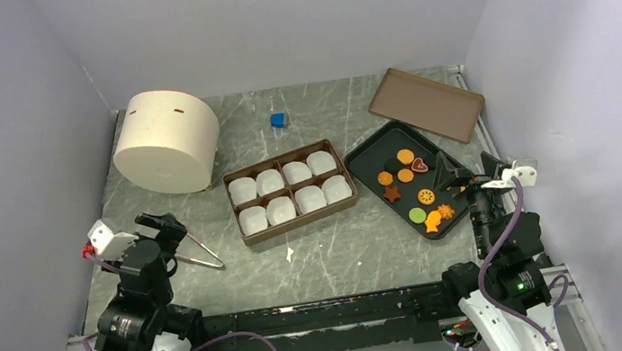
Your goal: Pack the cookies
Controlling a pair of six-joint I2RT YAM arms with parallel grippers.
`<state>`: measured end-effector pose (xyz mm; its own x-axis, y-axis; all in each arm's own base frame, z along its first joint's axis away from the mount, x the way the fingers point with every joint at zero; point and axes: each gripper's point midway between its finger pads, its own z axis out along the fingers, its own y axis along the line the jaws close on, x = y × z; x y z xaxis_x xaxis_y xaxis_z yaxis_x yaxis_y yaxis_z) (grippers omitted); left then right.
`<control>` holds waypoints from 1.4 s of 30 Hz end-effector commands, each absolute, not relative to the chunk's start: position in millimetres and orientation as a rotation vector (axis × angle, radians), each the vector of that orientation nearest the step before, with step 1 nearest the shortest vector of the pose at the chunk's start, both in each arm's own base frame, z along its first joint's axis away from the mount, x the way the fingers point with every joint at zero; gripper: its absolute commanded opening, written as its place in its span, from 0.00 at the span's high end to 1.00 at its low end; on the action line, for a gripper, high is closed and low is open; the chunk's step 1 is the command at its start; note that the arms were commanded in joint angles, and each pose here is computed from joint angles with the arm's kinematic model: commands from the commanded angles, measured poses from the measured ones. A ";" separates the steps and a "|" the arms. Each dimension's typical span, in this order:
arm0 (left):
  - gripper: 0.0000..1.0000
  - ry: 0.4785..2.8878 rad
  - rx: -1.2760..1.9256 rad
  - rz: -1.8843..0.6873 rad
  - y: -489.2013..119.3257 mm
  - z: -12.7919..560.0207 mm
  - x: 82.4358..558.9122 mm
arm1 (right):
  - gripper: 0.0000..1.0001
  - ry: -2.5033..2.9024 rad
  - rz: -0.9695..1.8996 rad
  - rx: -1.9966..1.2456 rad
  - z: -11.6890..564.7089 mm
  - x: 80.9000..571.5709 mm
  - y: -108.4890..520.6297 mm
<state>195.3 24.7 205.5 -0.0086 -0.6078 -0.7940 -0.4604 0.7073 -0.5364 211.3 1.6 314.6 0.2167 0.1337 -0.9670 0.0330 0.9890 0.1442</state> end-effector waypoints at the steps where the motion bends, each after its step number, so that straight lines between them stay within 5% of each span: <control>1: 0.03 1.664 -0.860 -0.141 21.4 207.3 199.6 | 0.00 1.299 0.074 0.135 333.3 205.1 1.0; 33: 0.06 2.095 -1.073 0.203 12.5 88.1 226.5 | 0.00 1.261 0.099 0.105 326.9 202.7 6.9; 42: 0.30 2.139 -1.287 0.127 26.7 58.5 227.1 | 0.00 1.254 0.110 0.096 327.1 201.7 9.2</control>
<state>219.7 31.6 67.2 -0.3456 -0.6965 -0.6289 -0.8143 0.5556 -0.1678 205.7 8.0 313.8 0.2534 0.1321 -0.9583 -0.0124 0.9910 0.1334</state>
